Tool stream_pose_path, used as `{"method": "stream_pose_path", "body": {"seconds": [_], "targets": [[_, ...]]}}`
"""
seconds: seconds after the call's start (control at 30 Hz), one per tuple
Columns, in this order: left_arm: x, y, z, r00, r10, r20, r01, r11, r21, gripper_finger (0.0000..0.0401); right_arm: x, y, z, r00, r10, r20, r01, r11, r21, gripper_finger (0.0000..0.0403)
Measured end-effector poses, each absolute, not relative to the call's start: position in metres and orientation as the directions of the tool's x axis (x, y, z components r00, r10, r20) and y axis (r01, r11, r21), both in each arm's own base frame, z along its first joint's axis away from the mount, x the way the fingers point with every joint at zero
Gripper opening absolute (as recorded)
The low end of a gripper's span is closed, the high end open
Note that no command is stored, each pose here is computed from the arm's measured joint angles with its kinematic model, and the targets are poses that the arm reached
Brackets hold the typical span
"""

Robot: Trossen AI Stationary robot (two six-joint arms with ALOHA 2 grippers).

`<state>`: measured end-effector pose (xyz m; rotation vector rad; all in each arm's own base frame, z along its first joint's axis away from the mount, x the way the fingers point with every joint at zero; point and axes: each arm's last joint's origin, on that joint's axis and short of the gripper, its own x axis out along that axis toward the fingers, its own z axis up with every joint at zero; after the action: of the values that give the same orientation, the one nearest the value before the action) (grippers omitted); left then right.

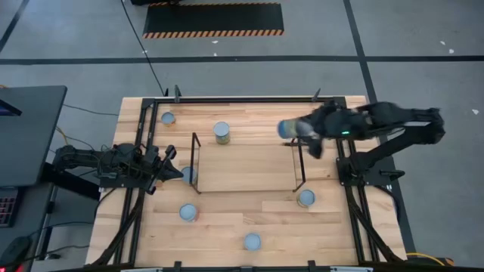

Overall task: Pick and place cans onto a shelf
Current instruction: Put the canned peas on the shelf

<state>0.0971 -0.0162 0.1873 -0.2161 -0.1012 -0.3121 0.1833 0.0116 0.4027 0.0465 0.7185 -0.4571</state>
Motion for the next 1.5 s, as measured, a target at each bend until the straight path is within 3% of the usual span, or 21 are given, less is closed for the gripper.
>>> {"method": "stream_pose_path", "body": {"seconds": [0.23,0.47,0.63,1.07,1.2,1.5], "targets": [[0.097,-0.016,0.187,0.947,-0.293,0.132,0.314,0.929,-0.195,0.0011,0.249,0.015,0.369,0.542,-0.361,-0.759,0.575,0.818,0.021,0.0326],[0.097,-0.016,0.187,0.947,-0.293,0.132,0.315,0.929,-0.195,0.0011,0.293,0.012,0.341,0.416,-0.347,-0.84,0.704,0.708,0.056,0.0327],[0.097,-0.016,0.187,0.947,-0.294,0.132,0.315,0.929,-0.195,0.0011,0.305,0.004,0.315,0.266,-0.308,-0.913,0.826,0.562,0.05,0.0327],[0.097,-0.016,0.187,0.947,-0.294,0.132,0.315,0.929,-0.195,0.0011,0.315,-0.018,0.291,0.126,-0.294,-0.948,0.988,0.127,0.092,0.0327],[0.097,-0.016,0.187,0.947,-0.294,0.131,0.315,0.929,-0.195,0.0011,0.32,-0.025,0.282,0.096,-0.284,-0.954,0.995,0.054,0.084,0.0327],[0.097,-0.016,0.187,0.947,-0.294,0.13,0.315,0.929,-0.196,0.0011,0.323,-0.029,0.272,0.049,-0.222,-0.974,0.999,0.01,0.048,0.033]]}}
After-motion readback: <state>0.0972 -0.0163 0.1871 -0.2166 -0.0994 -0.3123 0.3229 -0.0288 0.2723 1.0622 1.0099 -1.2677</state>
